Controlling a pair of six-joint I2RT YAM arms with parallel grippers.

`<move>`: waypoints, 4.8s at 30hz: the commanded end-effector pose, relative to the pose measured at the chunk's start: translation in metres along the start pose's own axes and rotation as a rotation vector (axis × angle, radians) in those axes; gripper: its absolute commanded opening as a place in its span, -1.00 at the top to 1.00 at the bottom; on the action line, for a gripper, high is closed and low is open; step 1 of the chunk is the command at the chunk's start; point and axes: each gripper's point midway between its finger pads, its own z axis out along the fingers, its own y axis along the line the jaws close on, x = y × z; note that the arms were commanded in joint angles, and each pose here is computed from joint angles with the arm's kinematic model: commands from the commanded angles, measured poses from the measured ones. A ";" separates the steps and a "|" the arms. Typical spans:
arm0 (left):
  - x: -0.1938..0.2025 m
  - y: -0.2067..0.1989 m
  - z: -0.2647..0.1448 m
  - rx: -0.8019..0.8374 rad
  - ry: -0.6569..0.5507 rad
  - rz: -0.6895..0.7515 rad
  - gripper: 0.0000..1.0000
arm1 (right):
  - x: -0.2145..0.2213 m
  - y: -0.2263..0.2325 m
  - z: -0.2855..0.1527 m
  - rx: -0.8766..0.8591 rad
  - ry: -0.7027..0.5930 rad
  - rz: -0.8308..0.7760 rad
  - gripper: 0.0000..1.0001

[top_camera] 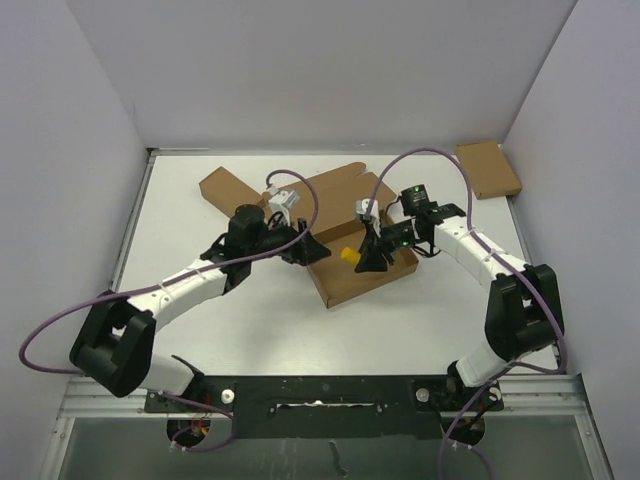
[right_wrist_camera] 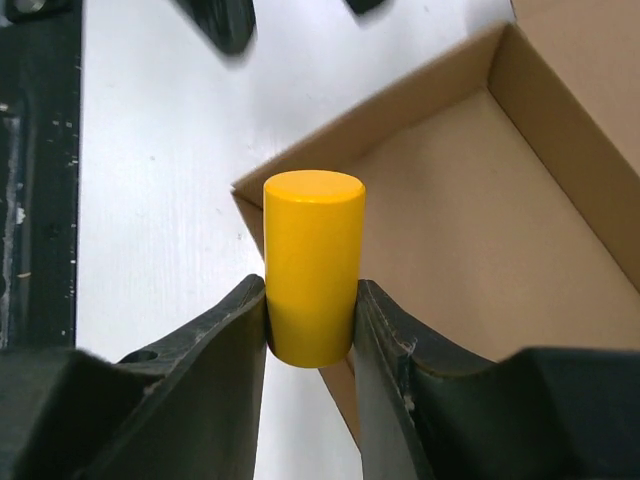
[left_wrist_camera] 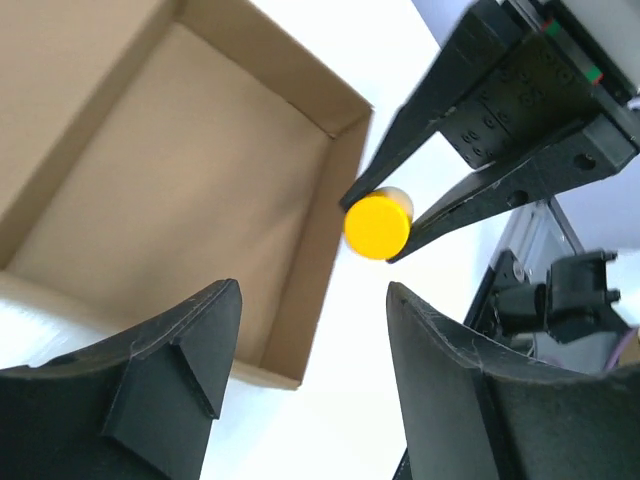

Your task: Fold the paper box

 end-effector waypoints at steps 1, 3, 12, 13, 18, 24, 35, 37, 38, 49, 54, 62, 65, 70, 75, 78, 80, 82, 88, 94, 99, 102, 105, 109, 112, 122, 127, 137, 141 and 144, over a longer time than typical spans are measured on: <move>-0.045 0.004 -0.031 -0.037 -0.188 -0.029 -0.20 | 0.009 -0.035 -0.008 0.160 0.099 0.033 0.92; -0.043 0.018 -0.040 -0.077 -0.204 -0.055 -0.24 | 0.023 -0.051 -0.011 0.241 0.164 0.063 0.90; -0.032 0.070 -0.064 -0.295 -0.273 -0.178 -0.46 | 0.074 -0.100 -0.014 0.460 0.387 0.181 0.78; -0.030 0.076 -0.065 -0.318 -0.272 -0.202 -0.47 | 0.077 -0.101 -0.014 0.465 0.395 0.187 0.73; -0.019 0.103 -0.072 -0.427 -0.263 -0.325 -0.47 | 0.086 -0.106 -0.007 0.466 0.429 0.212 0.52; -0.010 0.122 -0.080 -0.480 -0.273 -0.424 -0.45 | 0.082 -0.106 -0.006 0.463 0.411 0.220 -0.12; -0.022 0.158 -0.092 -0.490 -0.341 -0.561 -0.37 | 0.029 -0.081 -0.025 0.328 0.151 0.224 -0.43; -0.027 0.166 -0.090 -0.512 -0.350 -0.582 -0.36 | 0.019 -0.071 -0.033 0.259 0.052 0.248 -0.43; -0.028 0.170 -0.089 -0.518 -0.352 -0.591 -0.37 | 0.016 -0.069 -0.038 0.243 0.018 0.259 -0.43; -0.051 0.228 -0.059 -0.543 -0.407 -0.777 -0.33 | 0.017 -0.067 -0.044 0.231 -0.011 0.270 -0.39; -0.059 0.256 -0.042 -0.559 -0.446 -0.846 -0.19 | 0.015 -0.067 -0.047 0.236 -0.017 0.259 -0.38; -0.063 0.285 -0.015 -0.550 -0.449 -0.903 0.20 | 0.014 -0.073 -0.063 0.255 -0.059 0.276 -0.37; -0.063 0.290 -0.011 -0.557 -0.438 -0.893 0.34 | 0.014 -0.074 -0.068 0.263 -0.072 0.281 -0.37; -0.063 0.296 -0.013 -0.573 -0.434 -0.863 0.66 | 0.014 -0.076 -0.073 0.271 -0.081 0.283 -0.37; -0.065 0.294 -0.009 -0.530 -0.425 -0.846 0.98 | 0.014 -0.077 -0.076 0.274 -0.090 0.288 -0.36; -0.071 0.286 -0.012 -0.505 -0.431 -0.803 1.00 | 0.014 -0.080 -0.082 0.283 -0.110 0.300 -0.36; -0.078 0.278 -0.016 -0.479 -0.444 -0.752 1.00 | 0.015 -0.083 -0.091 0.298 -0.131 0.319 -0.36; -0.083 0.268 -0.019 -0.455 -0.447 -0.700 1.00 | 0.016 -0.088 -0.102 0.320 -0.161 0.345 -0.36; -0.099 0.234 -0.028 -0.351 -0.437 -0.480 1.00 | 0.027 -0.109 -0.138 0.421 -0.262 0.454 -0.39; -0.110 0.201 -0.040 -0.267 -0.454 -0.279 1.00 | 0.030 -0.132 -0.153 0.434 -0.314 0.526 -0.48; -0.118 0.182 -0.047 -0.221 -0.463 -0.187 1.00 | 0.032 -0.147 -0.160 0.404 -0.340 0.585 -0.53; -0.119 0.172 -0.048 -0.197 -0.458 -0.128 1.00 | 0.030 -0.151 -0.162 0.372 -0.353 0.609 -0.54; -0.119 0.161 -0.049 -0.171 -0.459 -0.068 1.00 | 0.031 -0.154 -0.159 0.339 -0.363 0.633 -0.55; -0.120 0.152 -0.052 -0.151 -0.459 -0.012 1.00 | 0.027 -0.152 -0.154 0.290 -0.365 0.626 -0.55; -0.121 0.146 -0.053 -0.136 -0.457 0.017 1.00 | 0.023 -0.151 -0.145 0.254 -0.341 0.615 -0.55; -0.123 0.134 -0.055 -0.104 -0.460 0.050 1.00 | 0.022 -0.144 -0.123 0.168 -0.306 0.635 -0.42; -0.123 0.132 -0.055 -0.096 -0.461 0.049 1.00 | 0.019 -0.138 -0.112 0.126 -0.304 0.633 -0.03; -0.120 0.128 -0.055 -0.078 -0.447 0.050 1.00 | 0.015 -0.136 -0.114 0.129 -0.310 0.609 0.98; -0.118 0.127 -0.055 -0.070 -0.436 0.041 1.00 | 0.013 -0.133 -0.118 0.138 -0.316 0.588 1.00; -0.117 0.127 -0.057 -0.084 -0.424 0.034 1.00 | 0.009 -0.129 -0.122 0.134 -0.325 0.561 1.00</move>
